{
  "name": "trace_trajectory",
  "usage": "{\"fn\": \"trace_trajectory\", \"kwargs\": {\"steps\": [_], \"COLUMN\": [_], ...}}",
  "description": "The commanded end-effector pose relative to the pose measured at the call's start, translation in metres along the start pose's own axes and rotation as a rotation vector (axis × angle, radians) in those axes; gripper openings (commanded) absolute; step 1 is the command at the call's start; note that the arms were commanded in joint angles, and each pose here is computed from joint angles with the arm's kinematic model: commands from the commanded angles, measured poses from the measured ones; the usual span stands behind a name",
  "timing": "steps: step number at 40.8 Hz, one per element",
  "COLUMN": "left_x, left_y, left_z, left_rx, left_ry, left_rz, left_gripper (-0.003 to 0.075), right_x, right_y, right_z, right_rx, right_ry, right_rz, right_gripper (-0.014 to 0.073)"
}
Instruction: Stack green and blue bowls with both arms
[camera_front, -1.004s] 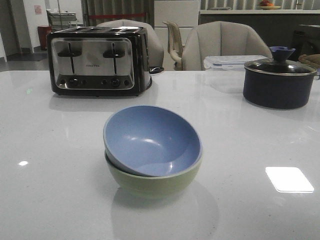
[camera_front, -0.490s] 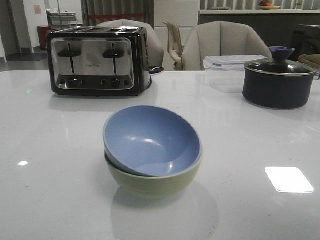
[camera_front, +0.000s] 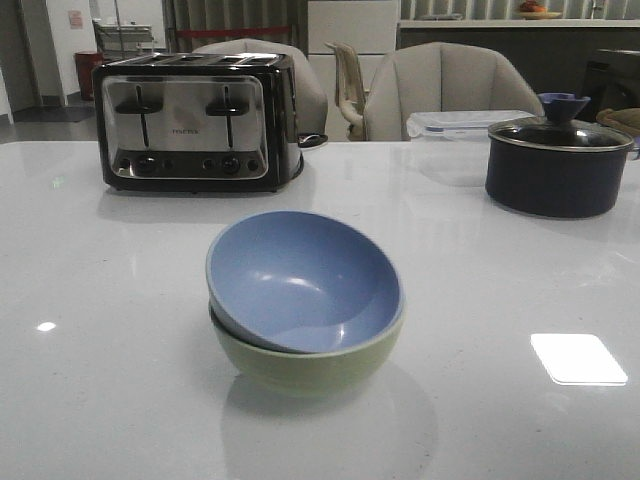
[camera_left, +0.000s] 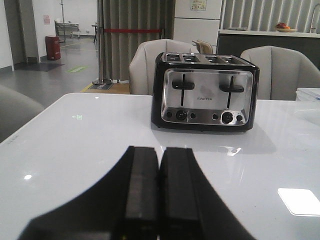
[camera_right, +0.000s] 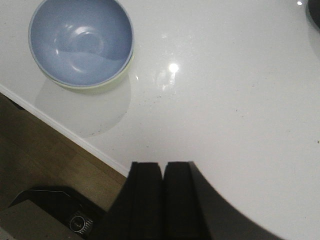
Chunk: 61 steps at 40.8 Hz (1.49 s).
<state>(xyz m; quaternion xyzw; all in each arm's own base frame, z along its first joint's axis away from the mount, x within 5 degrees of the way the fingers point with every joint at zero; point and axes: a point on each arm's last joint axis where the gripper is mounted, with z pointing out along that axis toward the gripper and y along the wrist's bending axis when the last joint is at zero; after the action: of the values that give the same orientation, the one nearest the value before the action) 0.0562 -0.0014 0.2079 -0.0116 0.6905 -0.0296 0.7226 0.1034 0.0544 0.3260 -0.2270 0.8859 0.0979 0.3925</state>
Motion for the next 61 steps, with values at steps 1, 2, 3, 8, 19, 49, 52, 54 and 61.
{"fn": "trace_trajectory", "kwargs": {"steps": [1,2,3,8,19,49,52,54,61], "left_x": [-0.002,-0.002,-0.002,-0.002,-0.002,-0.002,-0.002,-0.002,-0.002], "left_y": [0.0,0.0,0.0,0.0,0.0,0.0,0.0,0.0,0.0], "left_z": [-0.001,-0.001,-0.001,-0.001,-0.001,-0.001,-0.001,-0.001,-0.001], "left_rx": [0.007,0.007,0.007,0.007,0.007,0.007,0.007,0.007,0.007], "left_ry": [-0.085,-0.085,-0.085,-0.085,-0.085,-0.085,-0.085,-0.085,-0.085], "left_rz": [-0.012,-0.012,-0.012,-0.012,-0.012,-0.012,-0.012,-0.012,-0.012], "left_gripper": [0.01,0.01,0.01,0.01,0.01,0.01,0.01,0.01,0.01], "right_x": [-0.01,-0.01,-0.009,0.002,0.06,0.131,0.131,0.132,0.131], "right_y": [-0.002,-0.003,-0.005,-0.017,-0.026,-0.024,-0.024,-0.024,-0.024], "right_z": [-0.008,-0.01,-0.012,-0.023,-0.018,0.025,0.025,0.025,0.025], "right_rx": [0.017,0.024,0.037,0.157,0.413,0.526,0.526,0.526,0.508], "right_ry": [-0.093,-0.1,-0.112,-0.243,-0.704,-0.862,-0.862,-0.86,-0.872], "right_rz": [-0.004,0.002,0.012,0.071,0.122,0.118,0.119,0.119,0.147], "right_gripper": [0.0034,0.0034,0.0034,0.0034,0.0034,0.0034,0.0034,0.0034,0.0034]}}
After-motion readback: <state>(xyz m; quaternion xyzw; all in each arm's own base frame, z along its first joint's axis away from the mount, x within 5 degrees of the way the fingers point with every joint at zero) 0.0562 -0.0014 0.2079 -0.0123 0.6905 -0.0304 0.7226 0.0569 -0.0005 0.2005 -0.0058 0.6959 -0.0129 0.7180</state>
